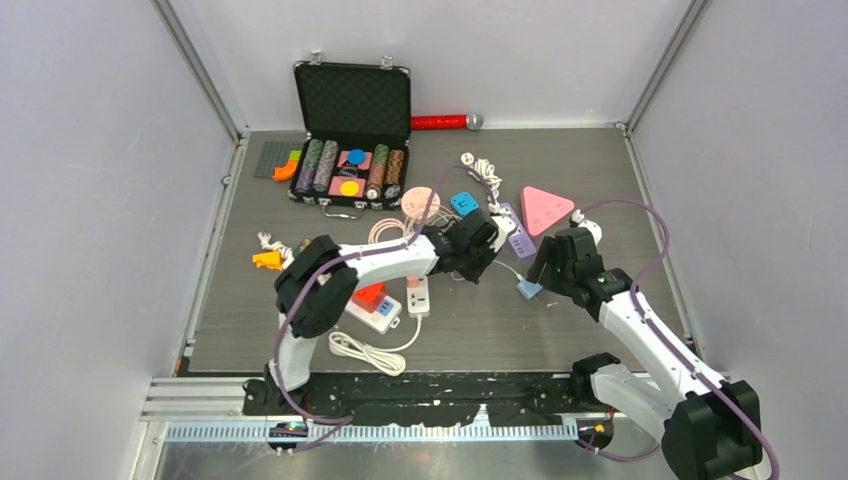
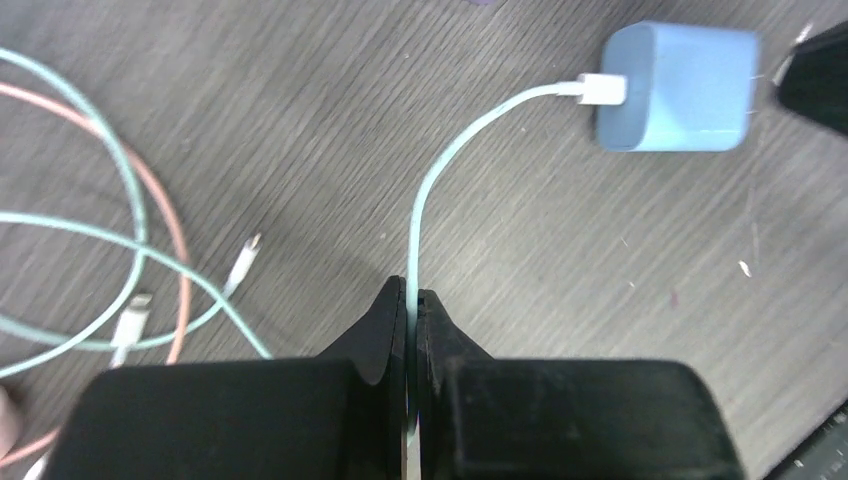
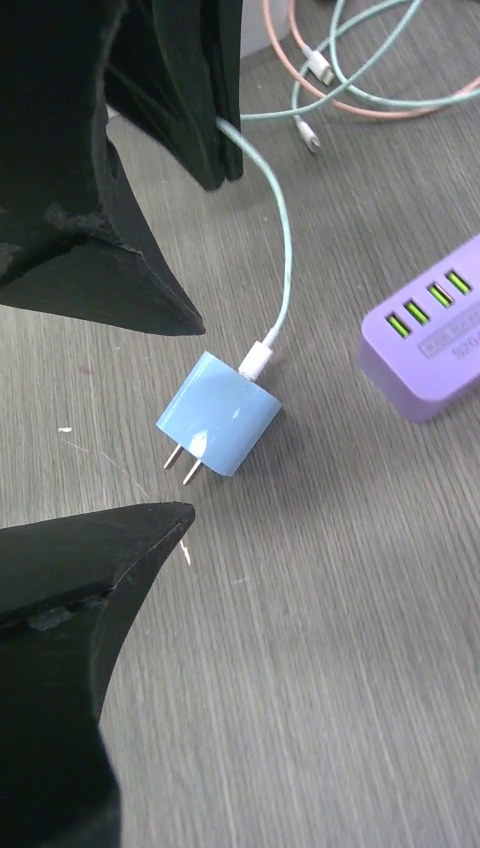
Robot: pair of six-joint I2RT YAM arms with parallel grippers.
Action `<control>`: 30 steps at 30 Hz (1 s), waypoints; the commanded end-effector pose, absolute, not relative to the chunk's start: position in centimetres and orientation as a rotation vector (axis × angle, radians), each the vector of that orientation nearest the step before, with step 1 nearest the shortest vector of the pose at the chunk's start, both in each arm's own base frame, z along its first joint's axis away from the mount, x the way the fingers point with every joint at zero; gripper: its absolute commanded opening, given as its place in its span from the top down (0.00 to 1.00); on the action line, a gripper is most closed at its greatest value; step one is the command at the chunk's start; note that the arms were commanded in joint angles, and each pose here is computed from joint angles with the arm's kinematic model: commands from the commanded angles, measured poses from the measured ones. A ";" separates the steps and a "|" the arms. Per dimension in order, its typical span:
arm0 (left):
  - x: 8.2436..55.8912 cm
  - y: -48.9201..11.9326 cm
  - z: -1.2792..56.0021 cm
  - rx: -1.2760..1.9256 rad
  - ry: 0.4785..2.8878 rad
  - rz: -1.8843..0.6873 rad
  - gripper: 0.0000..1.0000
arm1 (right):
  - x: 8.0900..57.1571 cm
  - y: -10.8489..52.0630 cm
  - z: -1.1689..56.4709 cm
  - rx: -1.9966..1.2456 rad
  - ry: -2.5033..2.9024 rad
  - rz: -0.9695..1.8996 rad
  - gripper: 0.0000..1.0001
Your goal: Insert the plug
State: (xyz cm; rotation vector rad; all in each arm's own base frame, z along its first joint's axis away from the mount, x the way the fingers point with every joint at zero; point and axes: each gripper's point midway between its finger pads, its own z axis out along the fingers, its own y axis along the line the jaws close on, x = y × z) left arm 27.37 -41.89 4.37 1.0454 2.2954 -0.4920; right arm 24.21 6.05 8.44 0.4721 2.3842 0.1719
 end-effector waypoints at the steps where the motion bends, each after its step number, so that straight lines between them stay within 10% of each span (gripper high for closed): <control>1: 27.4 -40.1 11.2 0.948 2.263 -0.475 1.00 | 24.6 7.9 8.4 0.326 2.388 0.293 0.33; 30: 22.8 -37.2 16.7 0.829 2.488 -0.556 1.00 | 26.2 19.5 9.3 -0.252 2.213 0.401 0.27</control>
